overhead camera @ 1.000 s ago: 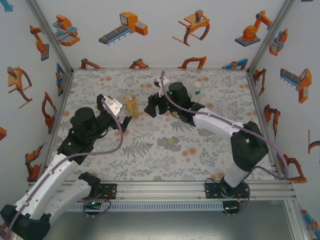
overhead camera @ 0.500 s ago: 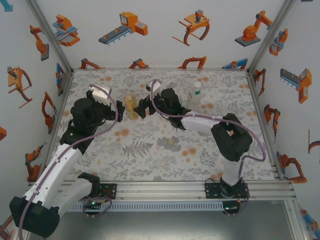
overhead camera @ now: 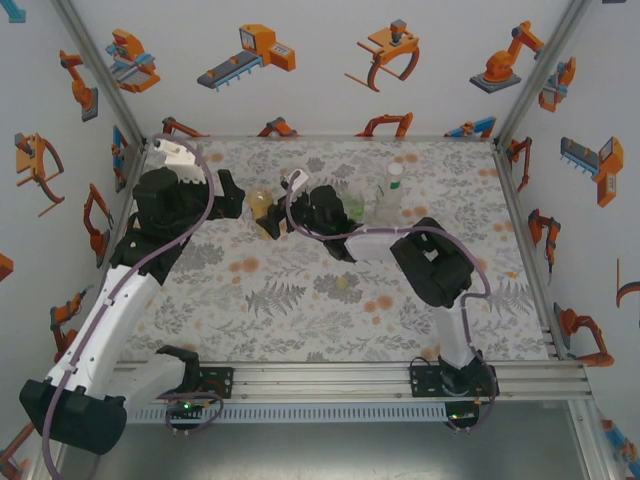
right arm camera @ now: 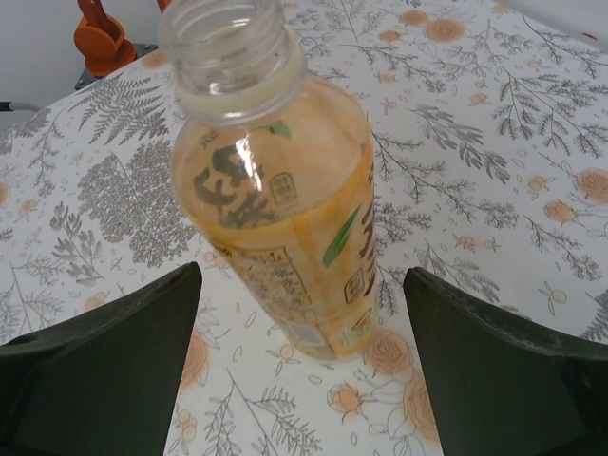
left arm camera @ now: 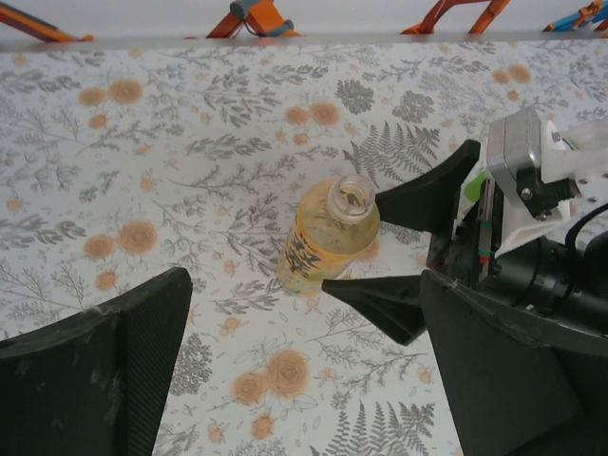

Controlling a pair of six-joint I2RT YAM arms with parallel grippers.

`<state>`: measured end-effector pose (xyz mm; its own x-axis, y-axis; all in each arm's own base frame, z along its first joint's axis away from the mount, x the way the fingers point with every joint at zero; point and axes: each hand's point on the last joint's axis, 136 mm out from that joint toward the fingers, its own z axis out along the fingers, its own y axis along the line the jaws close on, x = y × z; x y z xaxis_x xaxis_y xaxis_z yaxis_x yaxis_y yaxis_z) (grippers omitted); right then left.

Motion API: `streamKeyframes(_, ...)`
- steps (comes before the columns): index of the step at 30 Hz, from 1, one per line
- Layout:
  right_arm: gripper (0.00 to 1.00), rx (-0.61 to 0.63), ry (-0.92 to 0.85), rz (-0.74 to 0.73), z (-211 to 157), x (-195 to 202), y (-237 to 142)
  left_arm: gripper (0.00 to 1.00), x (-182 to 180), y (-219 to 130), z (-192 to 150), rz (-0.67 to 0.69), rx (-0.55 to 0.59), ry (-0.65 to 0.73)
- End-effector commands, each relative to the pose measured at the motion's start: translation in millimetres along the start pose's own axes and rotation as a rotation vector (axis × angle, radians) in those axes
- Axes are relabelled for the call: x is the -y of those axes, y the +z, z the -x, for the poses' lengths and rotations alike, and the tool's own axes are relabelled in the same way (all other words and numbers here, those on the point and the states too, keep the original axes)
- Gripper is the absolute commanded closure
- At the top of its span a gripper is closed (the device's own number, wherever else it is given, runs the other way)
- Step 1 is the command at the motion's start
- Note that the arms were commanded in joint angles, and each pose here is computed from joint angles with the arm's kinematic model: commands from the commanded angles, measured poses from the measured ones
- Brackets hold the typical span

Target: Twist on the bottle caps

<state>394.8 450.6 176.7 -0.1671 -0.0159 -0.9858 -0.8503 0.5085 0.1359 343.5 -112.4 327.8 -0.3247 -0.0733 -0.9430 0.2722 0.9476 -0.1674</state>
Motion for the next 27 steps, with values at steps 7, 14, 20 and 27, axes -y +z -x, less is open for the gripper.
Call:
streamKeyframes(7,0.22,0.142,-0.055,0.027,39.0,-4.9,23.5,0.03,0.6,-4.2,-0.7,-0.096,-0.003,-0.065)
streamKeyframes(14,0.26,0.154,-0.044,0.042,39.2,-7.1,37.1,0.03,4.2,-6.2,-1.7,-0.12,-0.001,-0.039)
streamKeyframes(20,0.35,0.159,-0.042,0.058,41.3,-12.7,40.3,0.03,5.8,-6.3,-1.9,-0.132,0.001,-0.034)
streamKeyframes(27,0.45,0.17,-0.054,0.065,53.1,-19.8,31.9,0.03,10.3,-5.4,-2.8,-0.158,-0.003,-0.032)
